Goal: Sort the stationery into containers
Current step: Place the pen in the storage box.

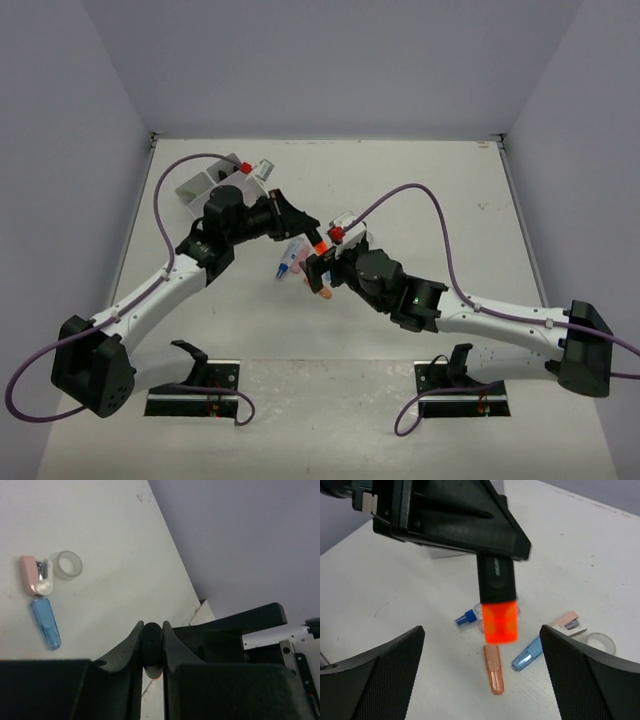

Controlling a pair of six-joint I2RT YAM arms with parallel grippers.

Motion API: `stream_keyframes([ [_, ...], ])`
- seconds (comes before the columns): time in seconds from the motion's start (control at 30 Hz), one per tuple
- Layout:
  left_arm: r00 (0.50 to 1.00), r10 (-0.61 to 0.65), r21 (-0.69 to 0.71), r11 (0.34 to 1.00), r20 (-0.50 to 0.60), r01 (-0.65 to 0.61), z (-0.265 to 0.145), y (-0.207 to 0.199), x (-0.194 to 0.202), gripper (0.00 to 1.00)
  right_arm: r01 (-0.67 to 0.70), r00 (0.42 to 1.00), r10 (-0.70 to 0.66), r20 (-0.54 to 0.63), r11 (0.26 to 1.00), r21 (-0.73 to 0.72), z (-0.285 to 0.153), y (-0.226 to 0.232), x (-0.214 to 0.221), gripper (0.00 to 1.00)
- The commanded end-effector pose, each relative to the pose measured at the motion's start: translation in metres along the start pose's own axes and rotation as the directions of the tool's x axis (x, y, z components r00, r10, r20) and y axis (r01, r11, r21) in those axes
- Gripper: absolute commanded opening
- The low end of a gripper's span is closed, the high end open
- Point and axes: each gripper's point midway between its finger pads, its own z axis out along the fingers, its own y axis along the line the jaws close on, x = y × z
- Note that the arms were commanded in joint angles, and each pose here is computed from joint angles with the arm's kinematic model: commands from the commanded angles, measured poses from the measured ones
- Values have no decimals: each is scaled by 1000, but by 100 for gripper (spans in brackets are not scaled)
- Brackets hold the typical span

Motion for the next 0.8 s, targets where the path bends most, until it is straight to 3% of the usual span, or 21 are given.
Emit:
stream_keyframes([
  [0.0,962,189,-419,903,198,-92,-13,43,-77,0,-103,994,91,67,972,209,-5,-42,-11,99],
  [0.03,918,260,-579,814,299,-42,-32,60,-113,0,-124,992,112,60,959,254,-8,-56,-5,99],
  [0.13,852,362,-822,554,379,131,-76,120,-164,0,-228,974,214,77,918,325,-24,-85,3,99],
  [0.27,750,458,-861,414,477,296,-116,153,-233,0,-269,963,251,97,906,326,-36,-102,8,99],
  [0.33,740,520,-902,312,426,299,-122,177,-253,0,-279,960,258,106,906,317,-40,-103,9,99],
  [0.4,717,574,-919,249,395,307,-125,187,-273,0,-291,956,269,115,909,298,-42,-101,5,99],
  [0.53,749,579,-941,107,323,322,-117,228,-277,0,-286,958,267,105,916,283,-39,-98,7,99],
  [0.77,743,591,-932,44,314,360,-115,249,-276,0,-281,959,267,89,926,251,-34,-91,8,99],
])
